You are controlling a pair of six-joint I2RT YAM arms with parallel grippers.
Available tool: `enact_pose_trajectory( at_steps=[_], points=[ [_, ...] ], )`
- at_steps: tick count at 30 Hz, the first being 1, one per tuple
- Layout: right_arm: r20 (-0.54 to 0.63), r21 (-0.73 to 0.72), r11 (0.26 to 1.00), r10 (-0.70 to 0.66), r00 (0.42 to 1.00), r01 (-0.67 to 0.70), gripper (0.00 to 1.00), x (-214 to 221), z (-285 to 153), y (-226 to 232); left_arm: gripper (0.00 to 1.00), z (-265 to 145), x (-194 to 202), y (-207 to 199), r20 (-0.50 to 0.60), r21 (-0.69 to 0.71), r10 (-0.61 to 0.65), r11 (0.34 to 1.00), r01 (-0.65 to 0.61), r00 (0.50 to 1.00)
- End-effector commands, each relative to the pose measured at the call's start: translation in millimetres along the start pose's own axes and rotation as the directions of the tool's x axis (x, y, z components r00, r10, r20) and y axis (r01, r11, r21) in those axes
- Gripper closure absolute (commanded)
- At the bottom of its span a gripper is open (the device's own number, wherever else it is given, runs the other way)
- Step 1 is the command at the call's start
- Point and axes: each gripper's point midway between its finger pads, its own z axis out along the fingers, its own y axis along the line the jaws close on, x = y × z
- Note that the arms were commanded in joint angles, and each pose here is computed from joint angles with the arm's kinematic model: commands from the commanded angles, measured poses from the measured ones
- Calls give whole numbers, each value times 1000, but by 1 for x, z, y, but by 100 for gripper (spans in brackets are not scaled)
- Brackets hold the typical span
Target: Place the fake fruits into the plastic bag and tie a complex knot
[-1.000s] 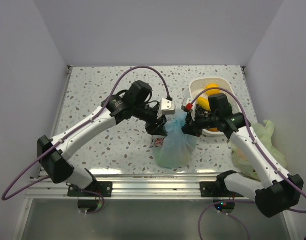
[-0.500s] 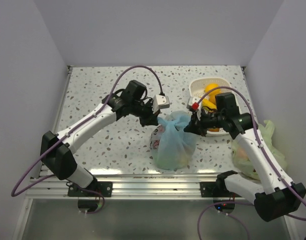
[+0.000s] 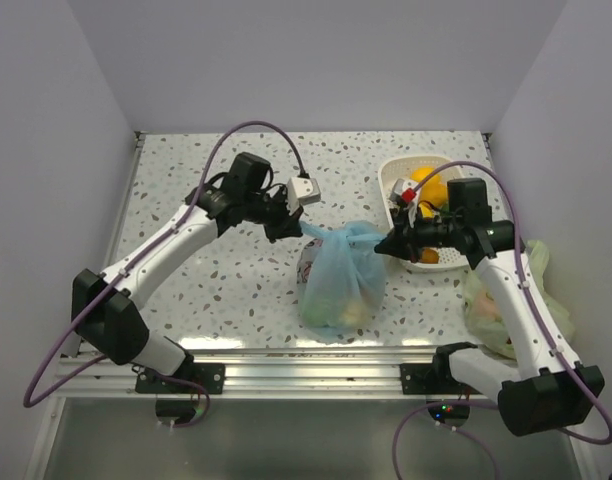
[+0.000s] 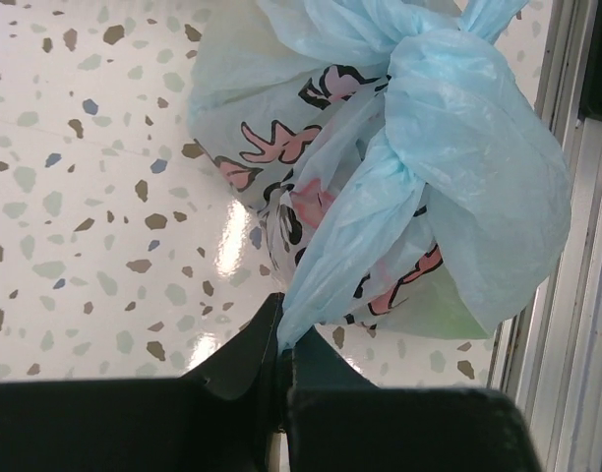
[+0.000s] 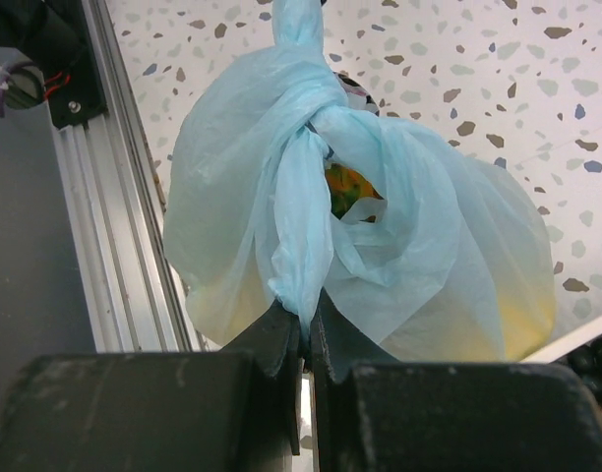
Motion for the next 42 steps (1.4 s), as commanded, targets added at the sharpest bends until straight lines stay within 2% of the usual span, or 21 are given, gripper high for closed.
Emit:
enact_pose_trajectory(
  at_steps=[1, 7, 14, 17, 20, 22, 23, 24, 25, 26, 27, 28, 31, 32, 34, 42],
  points=[
    [83, 13, 1000, -27, 996, 26, 100, -34, -11, -5, 100, -42, -1, 34, -27, -172, 42, 984, -46, 999],
    [48, -3, 1000, 16, 999, -16, 100, -10, -10, -4, 100, -58, 20, 41, -41, -202, 3, 979, -12, 999],
    [-55, -34, 996, 85, 995, -87, 100, 61, 8, 6, 100, -37, 77, 18, -82, -137, -35, 990, 23, 996],
    [-59, -29, 997, 67, 996, -68, 100, 68, 11, 2, 100, -29, 88, 10, -92, -85, -21, 996, 13, 996],
    [-75, -62, 994, 80, 994, -85, 100, 68, 13, 4, 100, -27, 70, 1, -31, -26, 0, 1000, -1, 1000],
    [-90, -94, 995, 37, 995, -46, 100, 67, 12, 6, 100, -29, 57, -8, -4, 16, 35, 999, -34, 999],
    [-118, -117, 991, 51, 992, -65, 100, 66, 9, 10, 96, -33, 44, -8, 17, 15, 69, 997, -69, 997],
    [-138, -117, 992, 40, 990, -57, 93, 67, 7, 8, 91, -33, 39, -12, 22, 26, 86, 996, -87, 996],
    [-138, -125, 992, -9, 990, -9, 67, 60, 4, 6, 84, -34, 33, -15, 38, 34, 113, 993, -114, 993],
    [-171, -144, 989, 12, 985, -37, 45, 64, 0, 12, 70, -39, 23, -15, 57, 29, 139, 990, -141, 989],
    [-182, -141, 990, 2, 983, -28, 32, 63, -1, 11, 63, -39, 19, -20, 62, 45, 166, 985, -169, 984],
    [-173, -127, 992, -16, 985, -6, 13, 54, -5, 8, 52, -39, 14, -20, 66, 38, 185, 982, -187, 981],
    [-185, -108, 993, -67, 980, 48, 3, 43, -10, 7, 40, -40, 8, -25, 67, 45, 241, 969, -245, 968],
    [-195, -104, 992, -86, 977, 67, 2, 41, -11, 7, 30, -39, 6, -27, 66, 48, 256, 964, -260, 964],
    [-235, -104, 988, -134, 963, 112, 2, 39, -9, 9, 20, -39, 8, -27, 48, 45, 289, 955, -292, 956],
    [-329, -44, 985, -170, 929, 165, 1, 31, 18, -10, 13, -41, 8, -21, 2, 10, 376, 926, -376, 926]
  ],
)
